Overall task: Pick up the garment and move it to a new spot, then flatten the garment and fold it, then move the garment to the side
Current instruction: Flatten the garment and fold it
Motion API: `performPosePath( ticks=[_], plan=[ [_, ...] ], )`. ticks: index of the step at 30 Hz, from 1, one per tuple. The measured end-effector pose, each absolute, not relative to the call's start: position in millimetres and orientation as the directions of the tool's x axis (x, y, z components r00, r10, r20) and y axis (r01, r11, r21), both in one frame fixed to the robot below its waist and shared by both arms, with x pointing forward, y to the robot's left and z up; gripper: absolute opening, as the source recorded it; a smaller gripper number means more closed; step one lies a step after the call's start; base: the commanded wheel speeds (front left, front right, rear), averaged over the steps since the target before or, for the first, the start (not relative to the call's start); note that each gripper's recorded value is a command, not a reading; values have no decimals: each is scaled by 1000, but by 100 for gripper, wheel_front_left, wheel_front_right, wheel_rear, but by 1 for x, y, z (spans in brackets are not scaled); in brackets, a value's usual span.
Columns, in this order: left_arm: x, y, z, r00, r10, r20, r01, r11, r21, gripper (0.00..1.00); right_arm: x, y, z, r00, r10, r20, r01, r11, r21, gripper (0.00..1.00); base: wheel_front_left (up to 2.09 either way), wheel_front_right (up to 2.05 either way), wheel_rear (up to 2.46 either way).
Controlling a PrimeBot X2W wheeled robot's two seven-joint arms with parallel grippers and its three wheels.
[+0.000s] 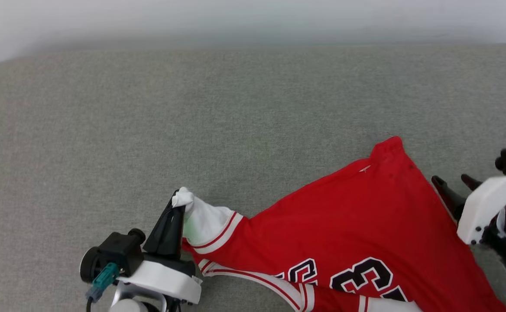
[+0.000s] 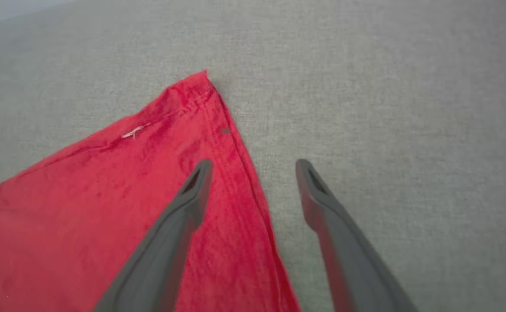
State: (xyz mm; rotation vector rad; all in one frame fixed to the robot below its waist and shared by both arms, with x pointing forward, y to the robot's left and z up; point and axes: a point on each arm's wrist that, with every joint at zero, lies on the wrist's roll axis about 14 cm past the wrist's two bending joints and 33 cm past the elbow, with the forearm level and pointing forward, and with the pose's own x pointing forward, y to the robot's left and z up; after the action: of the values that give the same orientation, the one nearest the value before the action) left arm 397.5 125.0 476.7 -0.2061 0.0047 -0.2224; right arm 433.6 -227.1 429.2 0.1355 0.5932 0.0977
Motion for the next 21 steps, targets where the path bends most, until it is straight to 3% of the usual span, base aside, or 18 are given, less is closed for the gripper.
performPosePath(
  ticks=[5,12,21],
  plan=[
    [409,124,480,975,-221,35,224,952,-207,0,465,-206,420,710,193,-677,-170,980,102,100,0,0,0],
    [420,130,477,978,-204,36,207,955,-212,0,501,-181,401,636,233,-736,-271,960,71,100,0,0,0],
    [423,140,465,986,-169,5,166,960,-227,0,500,-166,352,460,266,-847,-290,947,140,100,0,0,0]
  ],
)
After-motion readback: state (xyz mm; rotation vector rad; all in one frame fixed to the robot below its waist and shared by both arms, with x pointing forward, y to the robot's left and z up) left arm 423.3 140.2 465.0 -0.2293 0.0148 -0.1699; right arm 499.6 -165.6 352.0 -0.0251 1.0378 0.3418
